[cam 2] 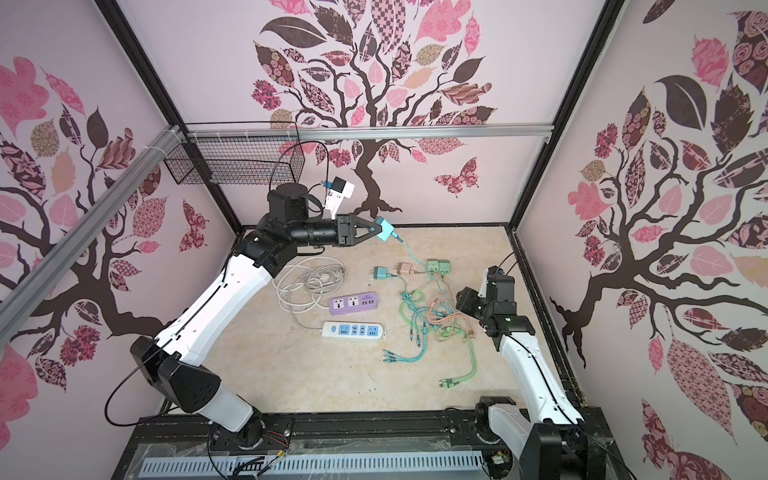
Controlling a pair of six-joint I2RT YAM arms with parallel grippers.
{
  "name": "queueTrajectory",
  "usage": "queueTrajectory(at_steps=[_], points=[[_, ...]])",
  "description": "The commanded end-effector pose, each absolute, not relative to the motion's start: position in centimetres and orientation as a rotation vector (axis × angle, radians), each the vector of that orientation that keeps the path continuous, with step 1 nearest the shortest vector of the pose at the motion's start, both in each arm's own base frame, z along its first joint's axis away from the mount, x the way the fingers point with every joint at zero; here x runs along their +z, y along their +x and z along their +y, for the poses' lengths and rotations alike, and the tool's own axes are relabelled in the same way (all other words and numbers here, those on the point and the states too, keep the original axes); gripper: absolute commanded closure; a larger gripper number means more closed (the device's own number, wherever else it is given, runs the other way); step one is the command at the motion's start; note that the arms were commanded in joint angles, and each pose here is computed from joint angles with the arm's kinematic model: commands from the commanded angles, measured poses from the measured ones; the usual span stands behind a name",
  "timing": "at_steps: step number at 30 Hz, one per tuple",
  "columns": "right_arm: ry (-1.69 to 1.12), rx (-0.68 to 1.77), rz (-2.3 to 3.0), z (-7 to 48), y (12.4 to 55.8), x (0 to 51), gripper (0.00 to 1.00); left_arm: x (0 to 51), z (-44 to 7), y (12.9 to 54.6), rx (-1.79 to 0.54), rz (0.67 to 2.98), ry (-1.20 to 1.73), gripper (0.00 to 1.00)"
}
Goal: Insert the plug
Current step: 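Withdraw the right gripper down to the tangled cables while the left holds the plug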
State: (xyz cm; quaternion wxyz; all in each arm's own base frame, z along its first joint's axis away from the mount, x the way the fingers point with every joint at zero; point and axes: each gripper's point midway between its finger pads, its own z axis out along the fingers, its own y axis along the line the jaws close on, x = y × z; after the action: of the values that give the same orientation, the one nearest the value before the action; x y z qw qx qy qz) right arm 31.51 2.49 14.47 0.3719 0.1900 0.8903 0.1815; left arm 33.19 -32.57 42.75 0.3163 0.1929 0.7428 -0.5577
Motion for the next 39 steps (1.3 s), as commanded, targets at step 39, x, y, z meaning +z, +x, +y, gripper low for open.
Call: queueTrajectory(at_steps=[39], points=[[1.106, 0.89, 2.015, 3.7, 29.0, 11.5, 0.33, 44.5, -31.3, 31.8, -1.414, 1.857, 0.56, 1.0]])
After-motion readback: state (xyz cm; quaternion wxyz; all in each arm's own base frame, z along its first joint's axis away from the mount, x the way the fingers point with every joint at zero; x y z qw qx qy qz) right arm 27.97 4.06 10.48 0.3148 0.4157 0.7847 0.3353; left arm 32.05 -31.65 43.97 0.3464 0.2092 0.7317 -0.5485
